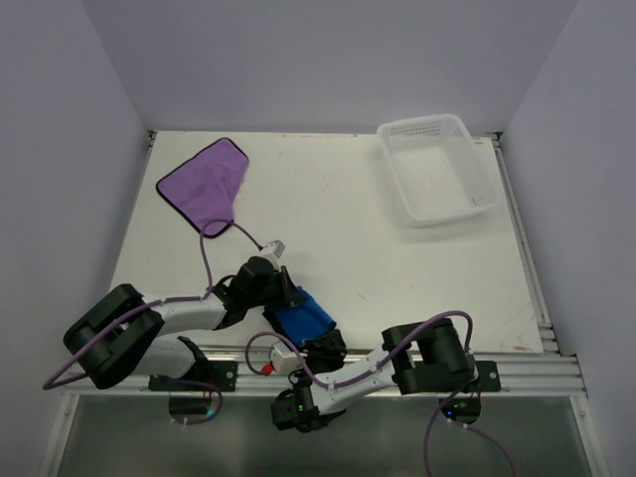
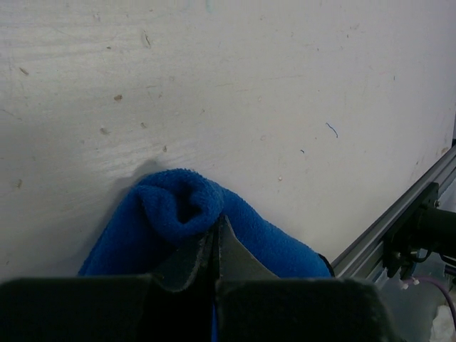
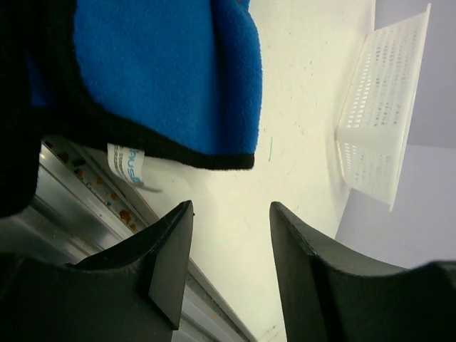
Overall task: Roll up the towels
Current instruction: Roll the towel
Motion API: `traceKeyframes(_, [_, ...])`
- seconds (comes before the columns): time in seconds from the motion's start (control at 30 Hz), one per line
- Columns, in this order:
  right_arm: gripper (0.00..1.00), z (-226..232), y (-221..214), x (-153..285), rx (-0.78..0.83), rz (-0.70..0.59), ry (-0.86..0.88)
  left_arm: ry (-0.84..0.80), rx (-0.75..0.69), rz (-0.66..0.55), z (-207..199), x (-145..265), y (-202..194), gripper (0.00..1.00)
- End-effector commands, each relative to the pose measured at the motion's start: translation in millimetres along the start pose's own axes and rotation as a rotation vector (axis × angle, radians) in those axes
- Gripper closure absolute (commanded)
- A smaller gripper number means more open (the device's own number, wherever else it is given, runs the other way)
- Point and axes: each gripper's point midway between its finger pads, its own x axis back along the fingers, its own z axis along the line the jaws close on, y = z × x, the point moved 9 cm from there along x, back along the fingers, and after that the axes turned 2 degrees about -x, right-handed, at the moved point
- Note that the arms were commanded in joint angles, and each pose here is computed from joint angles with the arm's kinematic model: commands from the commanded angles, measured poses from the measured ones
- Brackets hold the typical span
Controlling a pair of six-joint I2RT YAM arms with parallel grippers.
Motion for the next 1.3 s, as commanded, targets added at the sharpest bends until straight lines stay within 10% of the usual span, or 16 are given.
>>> traceKeyframes(0.0, [0.50, -19.1, -1.6, 18.1, -0.125, -0.038, 0.012, 0.081, -0.028, -0.024, 9.6, 0.2, 3.4, 1.00])
traceKeyframes(0.43, [1.00, -108.5, -13.0, 30.5, -0.844, -0.160, 0.410, 0.083, -0.023, -0.044, 10.6, 4.1, 3.2, 1.00])
traceKeyframes(1.27, [1.00, -110.4, 26.0, -82.4, -1.321, -0.005, 0.703, 0.043, -0.019, -0.055, 10.8, 5.4, -0.3, 1.00])
